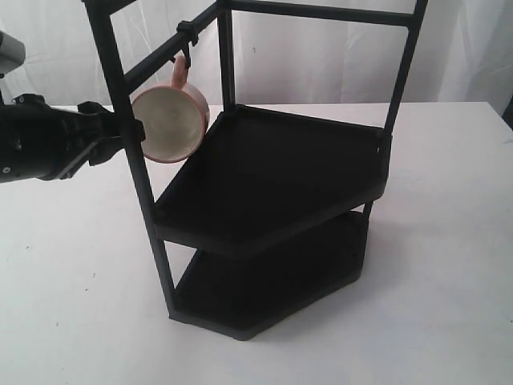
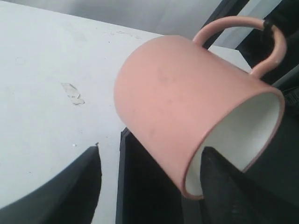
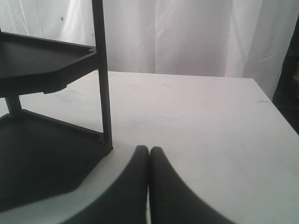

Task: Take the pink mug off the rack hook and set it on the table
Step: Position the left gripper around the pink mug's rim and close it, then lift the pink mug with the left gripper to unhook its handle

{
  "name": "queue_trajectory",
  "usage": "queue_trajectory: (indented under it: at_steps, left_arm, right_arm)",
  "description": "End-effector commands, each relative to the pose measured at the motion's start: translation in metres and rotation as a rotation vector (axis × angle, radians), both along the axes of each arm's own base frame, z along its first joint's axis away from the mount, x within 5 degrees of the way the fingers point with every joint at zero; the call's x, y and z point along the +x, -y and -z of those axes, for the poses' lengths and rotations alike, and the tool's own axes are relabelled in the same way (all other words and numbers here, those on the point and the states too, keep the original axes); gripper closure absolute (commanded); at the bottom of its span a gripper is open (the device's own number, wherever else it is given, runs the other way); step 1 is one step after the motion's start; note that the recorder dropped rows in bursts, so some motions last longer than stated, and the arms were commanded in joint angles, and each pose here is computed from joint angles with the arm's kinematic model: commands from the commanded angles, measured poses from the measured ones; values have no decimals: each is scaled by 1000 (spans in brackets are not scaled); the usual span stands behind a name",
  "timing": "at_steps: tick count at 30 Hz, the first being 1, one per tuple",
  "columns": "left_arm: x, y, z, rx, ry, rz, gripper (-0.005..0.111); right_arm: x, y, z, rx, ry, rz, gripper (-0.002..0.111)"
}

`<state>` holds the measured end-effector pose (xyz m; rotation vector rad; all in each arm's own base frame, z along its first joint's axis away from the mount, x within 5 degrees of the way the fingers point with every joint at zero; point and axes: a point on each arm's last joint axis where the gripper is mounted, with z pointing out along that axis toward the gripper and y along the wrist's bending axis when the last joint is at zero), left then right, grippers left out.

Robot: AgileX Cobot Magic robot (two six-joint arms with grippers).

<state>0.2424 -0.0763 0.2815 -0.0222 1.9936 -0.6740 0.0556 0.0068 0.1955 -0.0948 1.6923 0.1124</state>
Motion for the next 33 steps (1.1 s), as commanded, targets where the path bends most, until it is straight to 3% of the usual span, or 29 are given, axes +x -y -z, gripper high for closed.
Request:
queue_trajectory:
  at_steps: [1,8,16,23,29,33]
  left_arm:
    - [5,-4,-9,-5,17,-62,43]
    - [17,-3,-20,-4,42,-78,56]
    - [28,-1,-15,5,23,-74,56]
    - [28,1,-8,162,51,13,56]
    - [31,-7,-7,218,51,-64,56]
    - [31,-6,-7,235,57,-46,56]
  right_arm:
    - [0,0,1,-9,10,5,108]
    - [0,0,1,-9,10,5,108]
    - [0,0,1,-9,10,5,108]
    - [0,0,1,-9,10,5,108]
    - [0,0,1,-9,10,5,108]
    - [0,0,1,-9,10,5,108]
